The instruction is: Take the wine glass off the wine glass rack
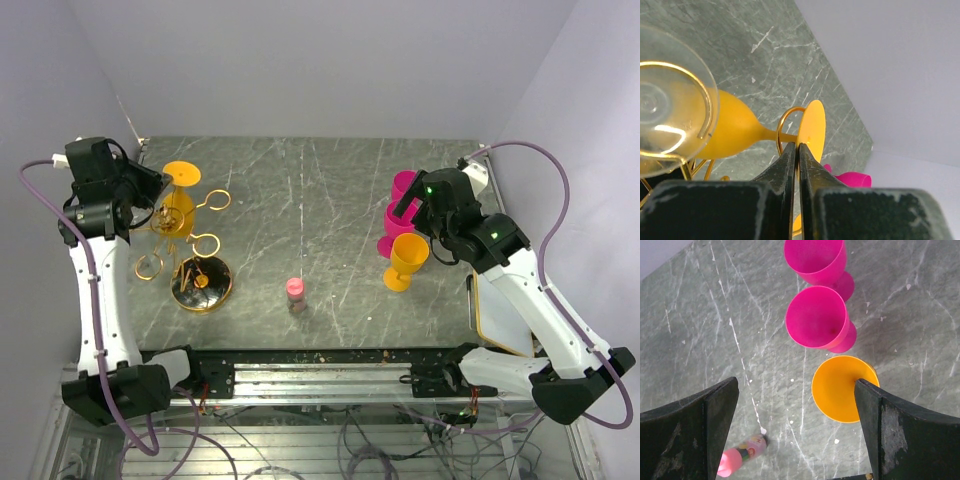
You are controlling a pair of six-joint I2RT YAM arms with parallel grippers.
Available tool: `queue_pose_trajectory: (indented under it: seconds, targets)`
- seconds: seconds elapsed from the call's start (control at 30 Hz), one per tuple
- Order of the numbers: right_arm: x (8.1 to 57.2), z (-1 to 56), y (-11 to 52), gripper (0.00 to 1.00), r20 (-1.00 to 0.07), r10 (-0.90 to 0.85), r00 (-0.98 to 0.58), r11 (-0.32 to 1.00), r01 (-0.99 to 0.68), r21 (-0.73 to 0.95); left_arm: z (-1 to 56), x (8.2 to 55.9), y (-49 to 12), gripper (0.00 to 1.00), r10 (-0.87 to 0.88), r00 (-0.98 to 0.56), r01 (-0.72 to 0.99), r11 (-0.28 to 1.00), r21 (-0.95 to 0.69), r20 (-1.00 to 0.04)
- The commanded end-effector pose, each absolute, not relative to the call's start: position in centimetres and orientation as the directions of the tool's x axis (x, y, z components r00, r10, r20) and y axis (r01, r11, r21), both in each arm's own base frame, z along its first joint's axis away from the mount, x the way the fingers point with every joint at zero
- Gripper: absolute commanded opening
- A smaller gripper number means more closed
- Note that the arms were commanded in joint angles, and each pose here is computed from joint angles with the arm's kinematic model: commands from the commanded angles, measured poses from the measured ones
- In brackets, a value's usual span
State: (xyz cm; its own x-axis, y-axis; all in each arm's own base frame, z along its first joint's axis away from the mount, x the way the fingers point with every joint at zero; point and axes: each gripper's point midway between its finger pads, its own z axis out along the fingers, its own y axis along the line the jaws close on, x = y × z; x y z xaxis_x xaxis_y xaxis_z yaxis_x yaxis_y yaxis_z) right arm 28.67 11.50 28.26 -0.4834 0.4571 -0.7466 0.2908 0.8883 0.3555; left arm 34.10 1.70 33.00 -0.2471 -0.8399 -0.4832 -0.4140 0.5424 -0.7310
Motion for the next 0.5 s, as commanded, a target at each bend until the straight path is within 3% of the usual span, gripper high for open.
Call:
queue_pose_trajectory:
  seconds: [0.0,0.47]
  targets:
    - [29.1,29.5,11.3,0.99,-0.762,0.467,-0.449,0.883,0.292,0.369,34.4,33.1,2.2,0.07,-0.870,-0.169,-0.408,0.489,-0.771,-0.463]
    - [29.1,29.3,11.3,0.99,-0.758,0.470,-0.453,0.881,0.295,0.370,33.8,32.3,1.2,0.07,-0.921,-0.157,-0.414,0.390,-0.822,-0.357]
